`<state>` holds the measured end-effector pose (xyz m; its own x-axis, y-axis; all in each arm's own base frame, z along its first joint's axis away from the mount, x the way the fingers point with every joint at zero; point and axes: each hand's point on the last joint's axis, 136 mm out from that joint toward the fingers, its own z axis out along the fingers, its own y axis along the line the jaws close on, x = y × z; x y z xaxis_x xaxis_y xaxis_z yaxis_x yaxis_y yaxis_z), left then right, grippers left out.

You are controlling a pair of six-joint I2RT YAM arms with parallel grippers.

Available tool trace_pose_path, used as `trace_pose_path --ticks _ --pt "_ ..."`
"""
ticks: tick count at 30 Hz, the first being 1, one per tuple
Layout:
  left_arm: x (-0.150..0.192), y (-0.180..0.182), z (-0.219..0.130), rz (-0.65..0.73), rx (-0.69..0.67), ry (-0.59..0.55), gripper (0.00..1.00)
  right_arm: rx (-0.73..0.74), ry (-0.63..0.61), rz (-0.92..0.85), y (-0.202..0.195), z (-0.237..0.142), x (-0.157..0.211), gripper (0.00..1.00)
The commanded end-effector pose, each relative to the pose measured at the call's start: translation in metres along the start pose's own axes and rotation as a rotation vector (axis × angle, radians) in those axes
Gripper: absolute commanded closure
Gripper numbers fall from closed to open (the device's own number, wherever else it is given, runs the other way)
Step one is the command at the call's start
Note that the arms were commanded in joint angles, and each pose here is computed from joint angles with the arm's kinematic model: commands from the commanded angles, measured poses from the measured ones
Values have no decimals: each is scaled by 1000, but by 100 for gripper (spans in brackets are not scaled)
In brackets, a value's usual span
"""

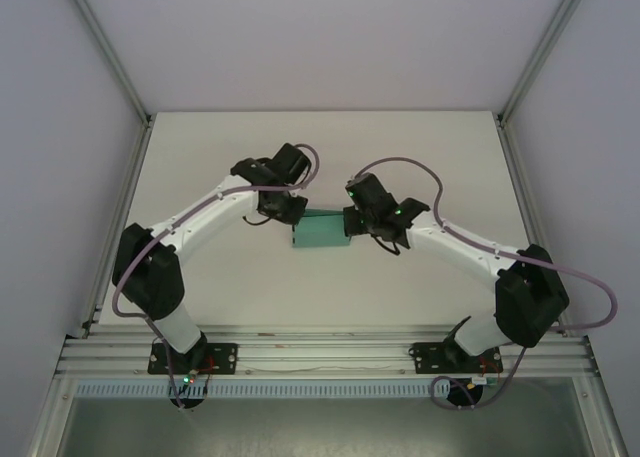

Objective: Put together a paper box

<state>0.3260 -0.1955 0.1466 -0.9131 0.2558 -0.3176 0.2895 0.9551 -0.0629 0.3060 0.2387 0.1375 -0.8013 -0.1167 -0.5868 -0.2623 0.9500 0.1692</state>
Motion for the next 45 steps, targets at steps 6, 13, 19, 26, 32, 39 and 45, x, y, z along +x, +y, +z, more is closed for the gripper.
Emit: trace_pose_path --ticks 6,13,19,26,32,39,45 --pt "20 -24 14 -278 222 217 94 29 84 20 0 14 26 100" --pt "28 -22 18 -306 303 335 95 17 111 34 2 20 34 100" --pt "29 -14 26 -342 251 327 96 10 89 34 0 20 38 100" --pt "9 -15 12 -352 266 231 99 51 29 -25 1 13 25 100" --pt "-22 -18 -7 -312 282 145 99 51 -94 -75 2 -5 -4 100" --pt "-48 -8 -14 -285 224 29 94 32 -244 -96 1 -18 -20 100" --pt "-39 -22 -2 -257 239 35 94 -17 -210 -61 8 0 -6 100"
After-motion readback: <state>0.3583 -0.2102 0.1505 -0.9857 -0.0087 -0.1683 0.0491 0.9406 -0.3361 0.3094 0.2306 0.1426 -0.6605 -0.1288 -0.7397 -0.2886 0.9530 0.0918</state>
